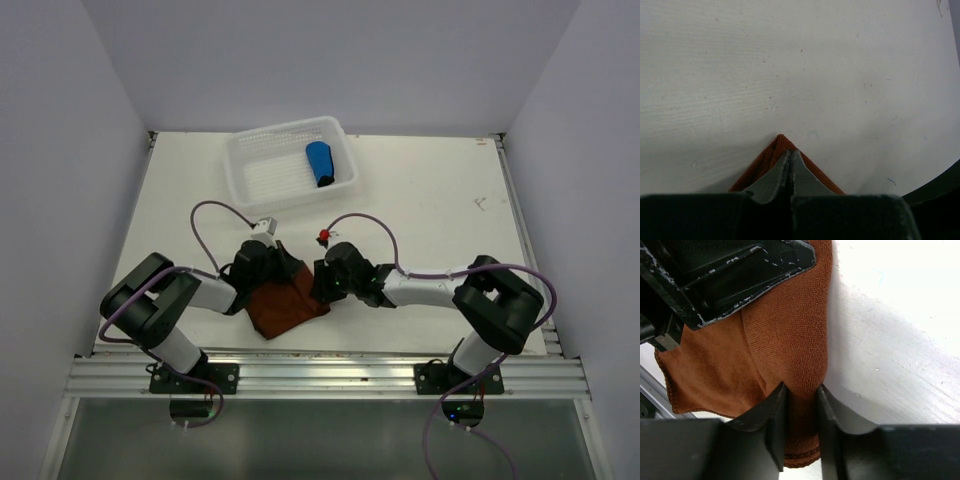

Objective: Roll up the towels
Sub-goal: Roll the towel

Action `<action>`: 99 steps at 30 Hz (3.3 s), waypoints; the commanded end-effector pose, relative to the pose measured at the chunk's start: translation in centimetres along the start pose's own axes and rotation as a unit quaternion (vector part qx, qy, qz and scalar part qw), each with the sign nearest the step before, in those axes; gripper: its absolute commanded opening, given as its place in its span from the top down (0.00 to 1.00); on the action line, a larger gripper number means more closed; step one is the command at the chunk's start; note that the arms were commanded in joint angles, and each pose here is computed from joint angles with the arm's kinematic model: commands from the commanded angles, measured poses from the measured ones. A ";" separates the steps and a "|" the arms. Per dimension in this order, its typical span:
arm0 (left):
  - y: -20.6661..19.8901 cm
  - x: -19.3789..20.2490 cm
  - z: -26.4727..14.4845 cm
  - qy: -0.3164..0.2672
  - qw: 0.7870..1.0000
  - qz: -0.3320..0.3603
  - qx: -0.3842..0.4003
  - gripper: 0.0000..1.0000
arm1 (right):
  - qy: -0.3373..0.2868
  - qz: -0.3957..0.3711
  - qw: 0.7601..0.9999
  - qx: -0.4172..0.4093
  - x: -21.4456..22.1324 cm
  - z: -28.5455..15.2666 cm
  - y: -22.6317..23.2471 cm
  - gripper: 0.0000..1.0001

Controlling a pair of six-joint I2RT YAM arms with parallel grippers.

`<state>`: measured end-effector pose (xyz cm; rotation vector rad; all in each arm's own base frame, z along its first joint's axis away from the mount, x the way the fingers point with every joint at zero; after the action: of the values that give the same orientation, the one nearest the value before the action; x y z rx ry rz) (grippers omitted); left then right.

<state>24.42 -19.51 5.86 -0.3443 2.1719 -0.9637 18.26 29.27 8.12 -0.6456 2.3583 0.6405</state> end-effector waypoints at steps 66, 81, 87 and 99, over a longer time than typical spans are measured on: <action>-3.5 -4.0 -2.0 0.044 0.997 -0.019 0.068 1.00 | 0.103 -0.543 0.726 0.409 1.3 5.0 5.6 0.96; 0.7 -1.3 0.1 0.085 0.996 -0.019 0.006 1.00 | 0.106 -0.541 0.734 0.396 1.6 5.1 5.7 0.91; 2.9 -0.6 0.6 0.082 0.996 -0.004 -0.042 1.00 | 0.073 -0.507 0.770 0.379 0.5 3.6 6.3 0.75; 4.4 0.4 0.6 0.083 0.995 -0.005 -0.061 1.00 | -0.032 -0.390 0.872 0.294 -2.0 -3.2 7.2 0.52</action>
<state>25.58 -20.18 6.39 -0.2482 2.2732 -1.1288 15.27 31.26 7.65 -1.5012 1.7267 -0.8459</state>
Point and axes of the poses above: each gripper's point midway between its finger pads, its own z axis out along the fingers, its own y axis along the line the jaws close on, x = y × z, the point moved 7 cm from there along -z, back along the fingers, and after that the axes turned 13 degrees about -z, right-handed, at the moved point
